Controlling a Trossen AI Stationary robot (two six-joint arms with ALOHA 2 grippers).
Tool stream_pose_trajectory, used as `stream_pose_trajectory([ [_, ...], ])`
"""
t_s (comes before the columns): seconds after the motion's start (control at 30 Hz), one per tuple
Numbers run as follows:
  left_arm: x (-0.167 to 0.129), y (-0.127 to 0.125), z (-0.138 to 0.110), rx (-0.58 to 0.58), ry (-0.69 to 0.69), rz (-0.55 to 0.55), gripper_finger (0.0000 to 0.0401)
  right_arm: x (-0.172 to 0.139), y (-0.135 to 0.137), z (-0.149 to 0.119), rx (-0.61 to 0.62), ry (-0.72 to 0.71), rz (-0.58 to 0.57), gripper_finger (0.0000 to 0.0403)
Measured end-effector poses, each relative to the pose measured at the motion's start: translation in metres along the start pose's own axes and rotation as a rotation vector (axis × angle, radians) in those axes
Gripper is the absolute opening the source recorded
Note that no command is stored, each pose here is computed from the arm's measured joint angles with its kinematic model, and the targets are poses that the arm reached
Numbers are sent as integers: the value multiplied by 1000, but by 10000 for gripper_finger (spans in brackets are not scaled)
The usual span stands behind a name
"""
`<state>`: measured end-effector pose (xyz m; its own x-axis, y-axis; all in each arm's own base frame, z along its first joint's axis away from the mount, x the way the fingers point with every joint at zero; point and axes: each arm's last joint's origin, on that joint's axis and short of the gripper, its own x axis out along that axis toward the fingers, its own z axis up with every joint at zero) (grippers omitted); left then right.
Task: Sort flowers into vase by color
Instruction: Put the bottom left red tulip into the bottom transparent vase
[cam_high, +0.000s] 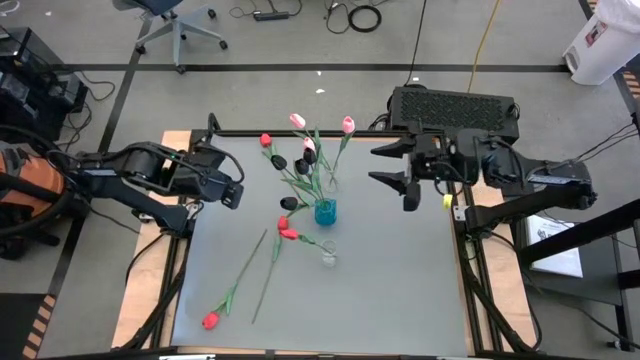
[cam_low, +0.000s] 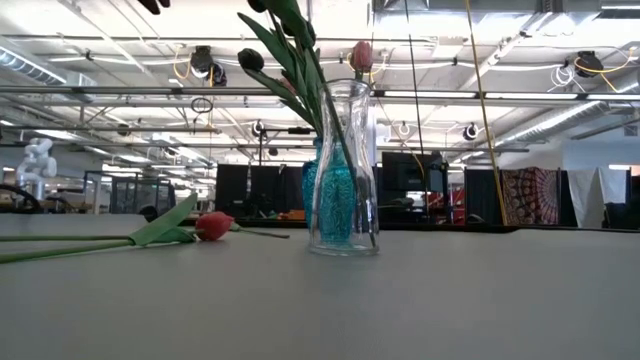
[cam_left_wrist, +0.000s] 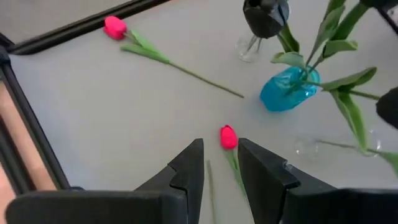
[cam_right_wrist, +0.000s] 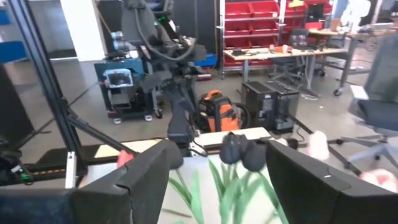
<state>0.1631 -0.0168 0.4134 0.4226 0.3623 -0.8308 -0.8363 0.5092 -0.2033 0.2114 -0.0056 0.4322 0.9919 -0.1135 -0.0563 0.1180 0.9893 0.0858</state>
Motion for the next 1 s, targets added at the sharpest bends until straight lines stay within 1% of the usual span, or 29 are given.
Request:
stream_pose_trajectory([
  [0.2,5,-5,0,-95,7,20,105,-16,-2,0,-21,38,-18,254],
  [0.27,9,-9,-1,-94,18,31,105,-20,-3,-2,-34,57,-41,254],
  [0.4,20,-22,-4,-126,101,47,105,-25,-5,-4,-42,84,-87,254],
  [0.53,31,-39,-13,-92,224,43,105,-27,-6,-6,-46,114,-98,254],
  [0.7,42,-57,-29,-15,268,82,105,-27,-7,-10,-50,155,-101,254],
  [0.83,44,-64,-40,-41,263,107,105,-28,-7,-12,-52,171,-102,254],
  [1.0,50,-63,-56,-80,266,155,105,-28,-7,-12,-52,171,-102,254],
])
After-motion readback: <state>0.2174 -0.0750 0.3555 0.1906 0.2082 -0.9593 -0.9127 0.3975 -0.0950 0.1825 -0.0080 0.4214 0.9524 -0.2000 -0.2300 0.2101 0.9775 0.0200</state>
